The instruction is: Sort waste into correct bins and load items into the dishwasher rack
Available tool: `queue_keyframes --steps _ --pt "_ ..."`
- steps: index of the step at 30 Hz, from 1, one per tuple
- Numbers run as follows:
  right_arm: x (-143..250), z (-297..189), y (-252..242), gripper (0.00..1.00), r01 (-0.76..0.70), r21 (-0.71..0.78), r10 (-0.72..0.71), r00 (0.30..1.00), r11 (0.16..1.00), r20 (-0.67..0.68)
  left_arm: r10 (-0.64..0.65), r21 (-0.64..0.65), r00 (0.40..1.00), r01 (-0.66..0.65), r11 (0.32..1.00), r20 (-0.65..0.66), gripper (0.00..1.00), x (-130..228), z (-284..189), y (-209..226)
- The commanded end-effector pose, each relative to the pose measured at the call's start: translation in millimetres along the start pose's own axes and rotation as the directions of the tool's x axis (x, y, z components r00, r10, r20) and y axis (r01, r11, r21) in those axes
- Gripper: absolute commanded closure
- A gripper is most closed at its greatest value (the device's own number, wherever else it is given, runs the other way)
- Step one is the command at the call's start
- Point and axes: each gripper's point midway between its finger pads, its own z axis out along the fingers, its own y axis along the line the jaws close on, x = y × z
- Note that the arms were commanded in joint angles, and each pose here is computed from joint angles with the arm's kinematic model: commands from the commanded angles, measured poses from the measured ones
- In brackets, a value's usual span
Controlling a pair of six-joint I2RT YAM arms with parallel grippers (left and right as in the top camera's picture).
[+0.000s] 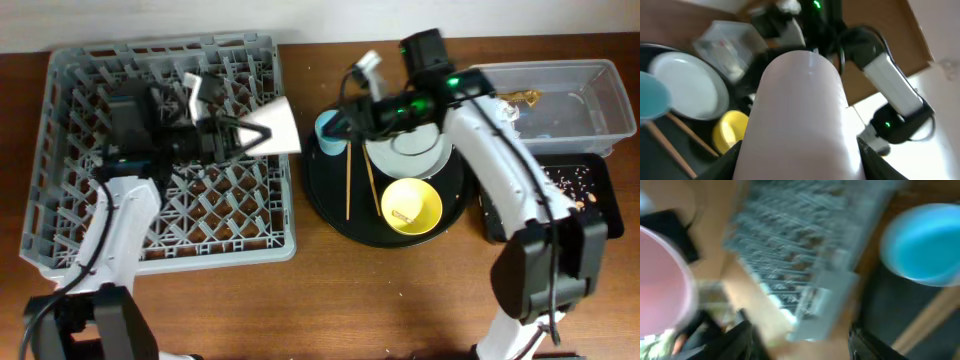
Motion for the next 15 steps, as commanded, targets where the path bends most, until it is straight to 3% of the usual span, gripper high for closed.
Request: queue_keyframes --steps 1,5,7,11,13,14,15 --pt "-5 -48 -39 0.32 -0.065 0.341 0.032 0.994 0.938 0.103 0.014 -0.151 0.993 0.004 0.988 0.114 0.62 -27 -10 -1" --pt "3 -63 -50 0.30 -0.085 0.457 0.042 0.994 0.885 0.105 -0.033 -0.403 0.975 0.121 0.907 0.218 0.62 -26 -27 29" --pt "8 -65 -54 0.31 -0.095 0.481 0.056 0.994 0.871 0.095 -0.032 -0.579 0.974 0.160 0.799 0.225 0.62 -16 -46 40" --pt "11 -65 -55 0.30 -0.099 0.483 0.066 0.994 0.870 0.086 -0.075 -0.822 0.987 0.163 0.545 0.145 0.62 8 -79 40" --pt "14 -64 -55 0.30 -0.105 0.484 0.078 0.994 0.869 0.076 -0.178 -0.881 0.983 0.118 0.458 0.039 0.62 45 -74 45" --pt "18 -64 -55 0.30 -0.110 0.486 0.090 0.994 0.867 0.064 -0.218 -0.921 0.976 0.067 0.384 -0.020 0.62 62 -71 53" --pt "21 -65 -55 0.30 -0.114 0.487 0.099 0.994 0.866 0.057 -0.236 -0.926 0.969 0.024 0.377 -0.071 0.62 70 -58 59"
